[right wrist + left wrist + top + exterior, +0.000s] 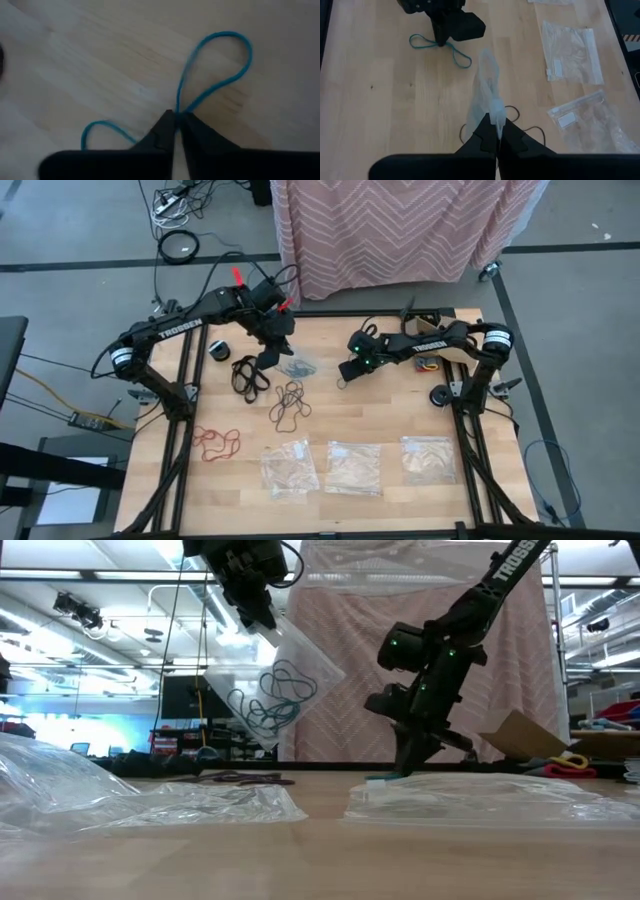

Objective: Sort rubber bands
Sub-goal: Put the blue rubber band into the top transparent zip bag

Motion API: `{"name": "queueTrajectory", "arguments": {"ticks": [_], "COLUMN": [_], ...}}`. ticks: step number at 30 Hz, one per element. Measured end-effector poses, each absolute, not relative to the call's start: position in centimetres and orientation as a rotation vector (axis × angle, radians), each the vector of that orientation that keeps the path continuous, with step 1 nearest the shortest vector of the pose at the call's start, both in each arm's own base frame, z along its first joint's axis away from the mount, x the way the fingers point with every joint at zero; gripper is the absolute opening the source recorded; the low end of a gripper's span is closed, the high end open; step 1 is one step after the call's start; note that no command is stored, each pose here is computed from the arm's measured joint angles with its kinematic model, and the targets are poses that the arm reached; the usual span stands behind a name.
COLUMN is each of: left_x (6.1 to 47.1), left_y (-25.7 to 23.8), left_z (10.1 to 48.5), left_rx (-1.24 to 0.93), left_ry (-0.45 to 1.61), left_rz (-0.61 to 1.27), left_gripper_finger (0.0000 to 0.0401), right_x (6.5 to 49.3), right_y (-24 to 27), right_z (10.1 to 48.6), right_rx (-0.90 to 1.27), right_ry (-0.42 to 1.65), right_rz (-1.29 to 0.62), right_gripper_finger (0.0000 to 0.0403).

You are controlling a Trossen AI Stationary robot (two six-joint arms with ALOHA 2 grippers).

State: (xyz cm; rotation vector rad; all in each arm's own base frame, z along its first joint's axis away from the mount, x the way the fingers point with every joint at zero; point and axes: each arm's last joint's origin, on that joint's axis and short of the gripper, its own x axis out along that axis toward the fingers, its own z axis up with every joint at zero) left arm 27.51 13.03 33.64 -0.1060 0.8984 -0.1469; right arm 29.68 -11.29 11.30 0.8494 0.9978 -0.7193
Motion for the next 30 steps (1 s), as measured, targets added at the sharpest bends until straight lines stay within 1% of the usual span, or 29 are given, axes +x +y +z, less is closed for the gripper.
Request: {"name": "queueTrajectory", "arguments": {"ticks": [3, 5, 9, 12, 16, 19, 24, 30], "left_x": [27.5, 27.5, 27.5, 27.6, 27.9, 28.1, 28.1, 29.1], "left_y": [13.1, 13.1, 13.1, 13.1, 13.3, 13.3, 13.4, 13.4], "left_z": [33.6, 33.6, 33.6, 33.7, 33.9, 34.1, 34.1, 34.3], "left_rx": [-0.103, -0.102, -0.102, -0.092, -0.070, -0.061, -0.057, -0.081], "left_ry": [0.904, 0.903, 0.902, 0.888, 0.850, 0.832, 0.821, 0.723], "left_rz": [-0.138, -0.137, -0.137, -0.135, -0.128, -0.126, -0.129, -0.203], "left_gripper_finger": [0.0000, 0.0000, 0.0000, 0.0000, 0.0000, 0.0000, 0.0000, 0.0000], "right_x": [29.6, 29.5, 28.4, 28.2, 27.1, 26.2, 24.6, 24.1], "right_y": [-11.3, -11.2, -10.7, -10.7, -9.5, -8.9, -8.2, -7.8], "right_z": [11.3, 11.9, 14.5, 18.1, 21.4, 24.4, 27.7, 30.7], "right_rx": [0.852, 0.820, 0.790, 0.772, 0.722, 0.677, 0.611, 0.543], "right_ry": [1.000, 0.992, 0.963, 0.825, 0.739, 0.620, 0.476, 0.263], "right_rz": [-0.730, -0.703, -0.637, -0.564, -0.492, -0.432, -0.385, -0.311], "right_gripper_finger": [0.0007, 0.0002, 0.0000, 0.0000, 0.0000, 0.0000, 0.0000, 0.0000]}}
